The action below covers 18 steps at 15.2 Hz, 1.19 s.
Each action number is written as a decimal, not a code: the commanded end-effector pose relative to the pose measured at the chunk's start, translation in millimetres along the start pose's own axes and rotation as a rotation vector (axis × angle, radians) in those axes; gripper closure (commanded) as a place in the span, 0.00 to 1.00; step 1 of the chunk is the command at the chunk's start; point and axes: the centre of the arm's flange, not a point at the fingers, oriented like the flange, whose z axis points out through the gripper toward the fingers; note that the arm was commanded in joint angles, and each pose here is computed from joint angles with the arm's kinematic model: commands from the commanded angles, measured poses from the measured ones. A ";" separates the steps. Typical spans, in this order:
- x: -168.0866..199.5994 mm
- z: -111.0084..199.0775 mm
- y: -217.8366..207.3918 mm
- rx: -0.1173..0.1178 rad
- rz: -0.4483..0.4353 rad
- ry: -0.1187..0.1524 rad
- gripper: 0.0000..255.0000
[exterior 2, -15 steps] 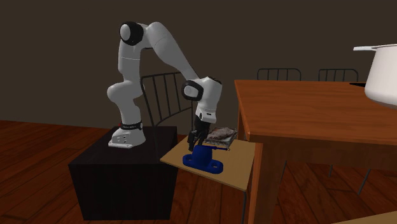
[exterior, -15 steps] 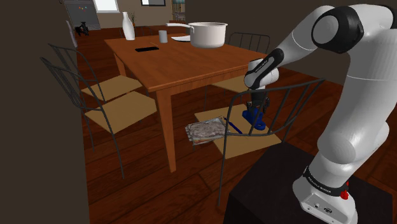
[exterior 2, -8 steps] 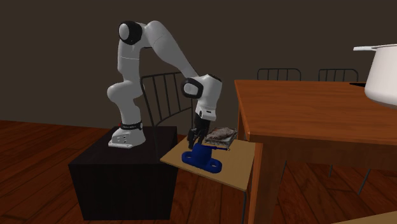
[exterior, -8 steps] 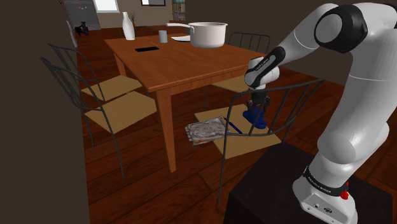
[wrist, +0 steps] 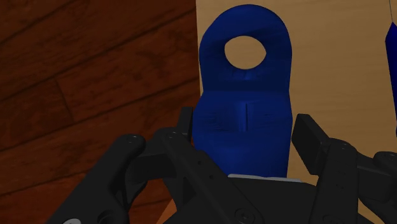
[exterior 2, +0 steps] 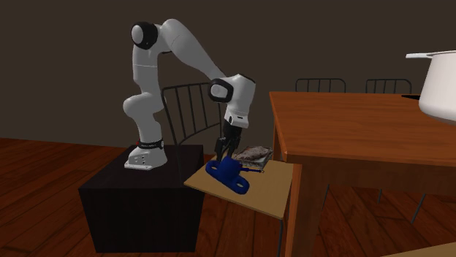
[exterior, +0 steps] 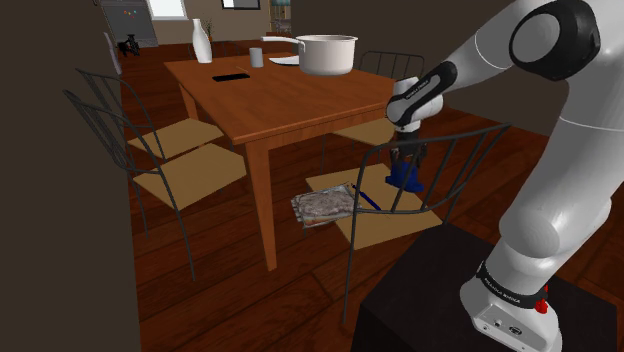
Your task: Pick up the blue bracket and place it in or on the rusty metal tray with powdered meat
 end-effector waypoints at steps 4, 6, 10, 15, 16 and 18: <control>-4.0 -26.7 5.5 0.000 0.000 0.000 1.00; -5.9 -36.9 7.4 0.000 0.000 0.000 1.00; -9.9 -57.3 11.4 0.000 0.000 0.000 1.00; -20.6 -76.9 -24.0 0.000 0.000 0.000 1.00; -23.6 -80.4 -36.4 0.000 0.000 0.000 1.00; -29.5 -87.2 -61.2 0.000 0.000 0.000 1.00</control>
